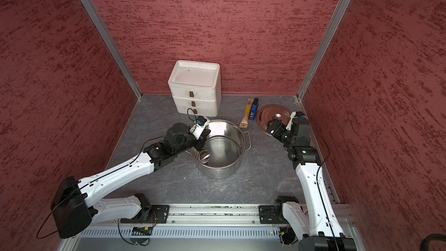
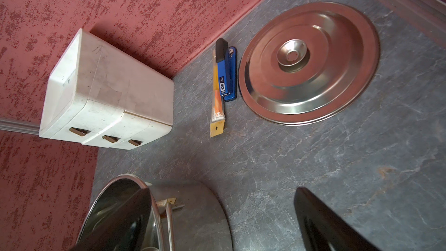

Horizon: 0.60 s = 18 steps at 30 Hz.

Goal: Stir the soup with a spoon
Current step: Stir the soup in the pan with a stick.

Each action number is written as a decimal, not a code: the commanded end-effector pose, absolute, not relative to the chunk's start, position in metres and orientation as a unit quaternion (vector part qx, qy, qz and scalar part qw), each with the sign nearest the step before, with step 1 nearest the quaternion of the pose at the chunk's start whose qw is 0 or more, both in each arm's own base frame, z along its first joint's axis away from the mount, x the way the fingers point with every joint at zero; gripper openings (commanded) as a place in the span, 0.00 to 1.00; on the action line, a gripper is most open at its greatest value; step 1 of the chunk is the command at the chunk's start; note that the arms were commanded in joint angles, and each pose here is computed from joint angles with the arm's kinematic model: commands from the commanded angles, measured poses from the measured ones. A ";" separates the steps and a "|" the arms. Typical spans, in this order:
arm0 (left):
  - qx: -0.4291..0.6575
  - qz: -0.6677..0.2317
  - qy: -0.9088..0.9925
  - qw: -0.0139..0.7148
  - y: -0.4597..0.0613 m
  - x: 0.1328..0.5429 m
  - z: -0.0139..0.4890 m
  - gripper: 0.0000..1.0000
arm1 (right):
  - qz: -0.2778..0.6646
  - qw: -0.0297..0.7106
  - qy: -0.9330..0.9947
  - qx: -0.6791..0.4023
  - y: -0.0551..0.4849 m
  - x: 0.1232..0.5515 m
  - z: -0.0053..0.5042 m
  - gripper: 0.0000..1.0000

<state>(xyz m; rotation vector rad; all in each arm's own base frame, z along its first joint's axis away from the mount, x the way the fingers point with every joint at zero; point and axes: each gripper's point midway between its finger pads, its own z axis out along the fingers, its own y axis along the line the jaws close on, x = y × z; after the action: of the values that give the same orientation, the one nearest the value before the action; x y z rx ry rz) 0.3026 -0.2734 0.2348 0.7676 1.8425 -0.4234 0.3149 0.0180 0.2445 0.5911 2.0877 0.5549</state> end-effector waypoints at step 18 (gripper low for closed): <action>0.422 -0.271 0.672 0.545 -0.398 0.361 0.273 0.00 | 0.214 0.465 0.826 0.237 0.012 0.309 0.269 0.97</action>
<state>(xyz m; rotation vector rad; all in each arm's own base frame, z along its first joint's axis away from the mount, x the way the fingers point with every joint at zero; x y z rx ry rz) 0.3747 -0.3689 0.2525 0.9366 1.6976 -0.5576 0.3106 0.0173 0.2519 0.5854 2.0682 0.5514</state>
